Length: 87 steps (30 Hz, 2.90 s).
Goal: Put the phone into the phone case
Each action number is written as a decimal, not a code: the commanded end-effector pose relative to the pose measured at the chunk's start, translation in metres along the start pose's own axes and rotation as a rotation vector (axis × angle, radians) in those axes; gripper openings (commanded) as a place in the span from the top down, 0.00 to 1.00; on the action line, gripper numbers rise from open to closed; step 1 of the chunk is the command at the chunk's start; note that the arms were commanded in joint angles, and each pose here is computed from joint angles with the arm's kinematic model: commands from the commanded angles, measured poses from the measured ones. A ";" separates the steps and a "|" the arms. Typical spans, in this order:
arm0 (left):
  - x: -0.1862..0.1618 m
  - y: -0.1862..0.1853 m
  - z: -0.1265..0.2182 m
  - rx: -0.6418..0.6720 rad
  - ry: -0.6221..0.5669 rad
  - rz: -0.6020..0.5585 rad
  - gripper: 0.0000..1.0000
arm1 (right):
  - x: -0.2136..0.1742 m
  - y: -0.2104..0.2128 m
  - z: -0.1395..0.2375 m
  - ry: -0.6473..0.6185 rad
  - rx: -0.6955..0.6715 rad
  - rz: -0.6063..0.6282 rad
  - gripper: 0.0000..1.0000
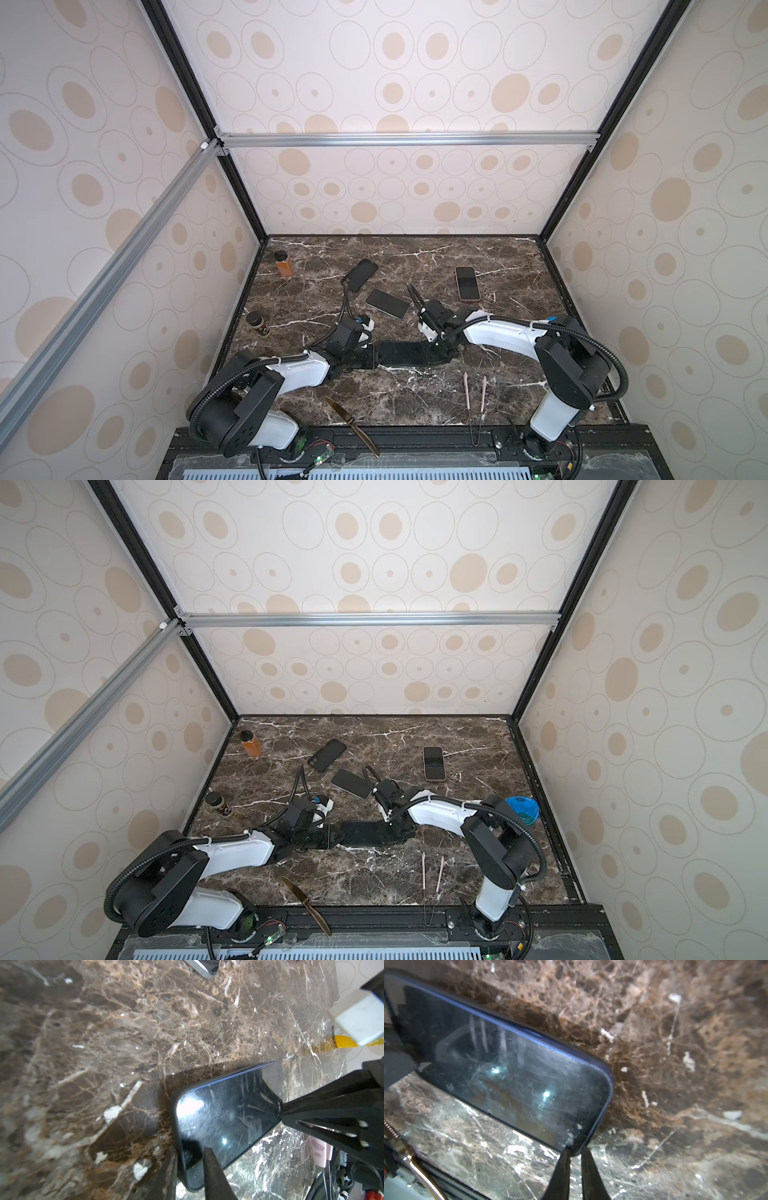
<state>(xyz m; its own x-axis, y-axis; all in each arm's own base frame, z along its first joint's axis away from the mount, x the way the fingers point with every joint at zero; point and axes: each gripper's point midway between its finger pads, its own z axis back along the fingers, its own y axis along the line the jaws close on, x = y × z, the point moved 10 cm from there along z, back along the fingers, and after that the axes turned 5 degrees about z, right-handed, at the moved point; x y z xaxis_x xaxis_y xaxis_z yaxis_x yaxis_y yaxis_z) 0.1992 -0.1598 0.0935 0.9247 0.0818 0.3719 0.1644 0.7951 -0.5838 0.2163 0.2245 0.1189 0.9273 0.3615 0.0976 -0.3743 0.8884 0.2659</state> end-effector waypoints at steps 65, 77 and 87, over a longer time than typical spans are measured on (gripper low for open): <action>0.013 0.008 -0.014 0.054 0.078 0.015 0.80 | 0.021 -0.036 -0.038 0.034 -0.181 -0.022 0.90; 0.006 0.013 -0.013 0.057 0.081 0.035 0.81 | 0.022 -0.035 -0.045 0.047 -0.233 -0.017 0.89; 0.011 0.011 -0.007 0.072 0.050 0.030 0.80 | 0.032 -0.033 0.006 -0.078 0.004 -0.040 0.85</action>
<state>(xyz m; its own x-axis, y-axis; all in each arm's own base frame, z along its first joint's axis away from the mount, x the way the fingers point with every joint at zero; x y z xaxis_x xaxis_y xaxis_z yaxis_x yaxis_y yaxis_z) 0.2200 -0.1605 0.0949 0.9314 0.0843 0.3541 0.1468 0.8032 -0.5774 0.2516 0.2156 0.1227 0.9374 0.3220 0.1330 -0.3474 0.8920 0.2893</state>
